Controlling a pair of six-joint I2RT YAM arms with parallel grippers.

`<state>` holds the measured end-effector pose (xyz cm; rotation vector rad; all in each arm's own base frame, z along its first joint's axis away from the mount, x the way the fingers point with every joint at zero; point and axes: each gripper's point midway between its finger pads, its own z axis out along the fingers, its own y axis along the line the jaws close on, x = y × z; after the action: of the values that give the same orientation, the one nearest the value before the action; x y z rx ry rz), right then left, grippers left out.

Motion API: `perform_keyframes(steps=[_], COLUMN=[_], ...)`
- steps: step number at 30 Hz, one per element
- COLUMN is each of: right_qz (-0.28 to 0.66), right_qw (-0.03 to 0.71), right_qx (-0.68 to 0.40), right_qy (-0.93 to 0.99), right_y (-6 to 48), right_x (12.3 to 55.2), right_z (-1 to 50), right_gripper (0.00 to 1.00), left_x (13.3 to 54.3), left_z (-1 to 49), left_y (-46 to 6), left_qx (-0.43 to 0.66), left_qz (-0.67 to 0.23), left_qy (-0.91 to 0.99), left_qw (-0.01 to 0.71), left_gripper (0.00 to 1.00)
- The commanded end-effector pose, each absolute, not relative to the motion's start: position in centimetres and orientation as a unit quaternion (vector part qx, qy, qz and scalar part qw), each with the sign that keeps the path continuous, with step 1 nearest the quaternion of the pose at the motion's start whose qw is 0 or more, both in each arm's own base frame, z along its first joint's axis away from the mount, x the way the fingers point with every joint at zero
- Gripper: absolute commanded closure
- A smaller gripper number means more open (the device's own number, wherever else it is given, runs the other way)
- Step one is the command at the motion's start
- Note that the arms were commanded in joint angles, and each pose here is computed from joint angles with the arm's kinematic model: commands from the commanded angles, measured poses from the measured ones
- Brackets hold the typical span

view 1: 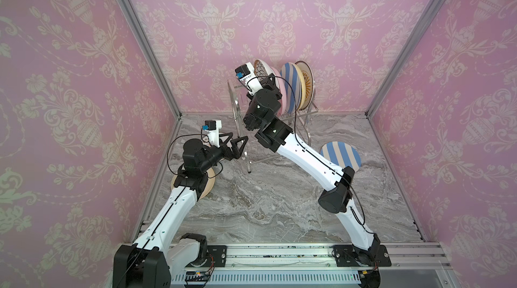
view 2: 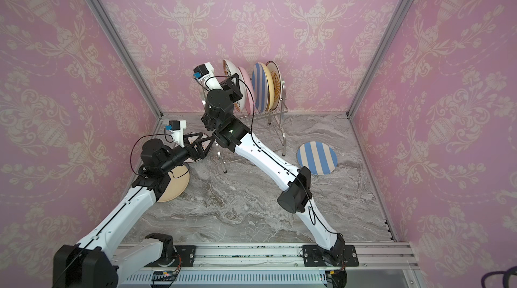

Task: Load plates into a dish rack
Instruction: Place the plate on the dish rack.

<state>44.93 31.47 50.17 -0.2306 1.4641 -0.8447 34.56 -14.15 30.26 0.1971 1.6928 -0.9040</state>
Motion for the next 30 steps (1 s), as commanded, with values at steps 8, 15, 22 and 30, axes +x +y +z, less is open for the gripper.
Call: perform_keyframes(steps=[8, 15, 22, 30], right_qz=[-0.334, -0.344, -0.355, -0.352], right_qw=[0.692, 0.68, 0.669, 0.669], right_qx=[-0.042, -0.046, -0.052, -0.052], right_qy=[0.639, 0.646, 0.652, 0.653], right_y=[30.2, 30.4, 30.6, 30.6], right_x=[44.9, 45.7, 46.2, 46.0], right_z=[52.1, 50.7, 49.5, 49.5], right_gripper=[1.0, 1.0, 1.0, 0.88], left_x=[33.9, 34.0, 34.1, 34.2], left_z=[30.1, 29.9, 29.6, 29.5], left_y=[-14.6, -14.5, -14.5, -14.4], left_qx=[0.098, 0.097, 0.095, 0.094], left_qz=[-0.39, -0.387, -0.385, -0.382], left_qy=[0.717, 0.719, 0.721, 0.725], left_qw=[0.569, 0.569, 0.568, 0.565], left_gripper=[0.01, 0.01, 0.01, 0.01])
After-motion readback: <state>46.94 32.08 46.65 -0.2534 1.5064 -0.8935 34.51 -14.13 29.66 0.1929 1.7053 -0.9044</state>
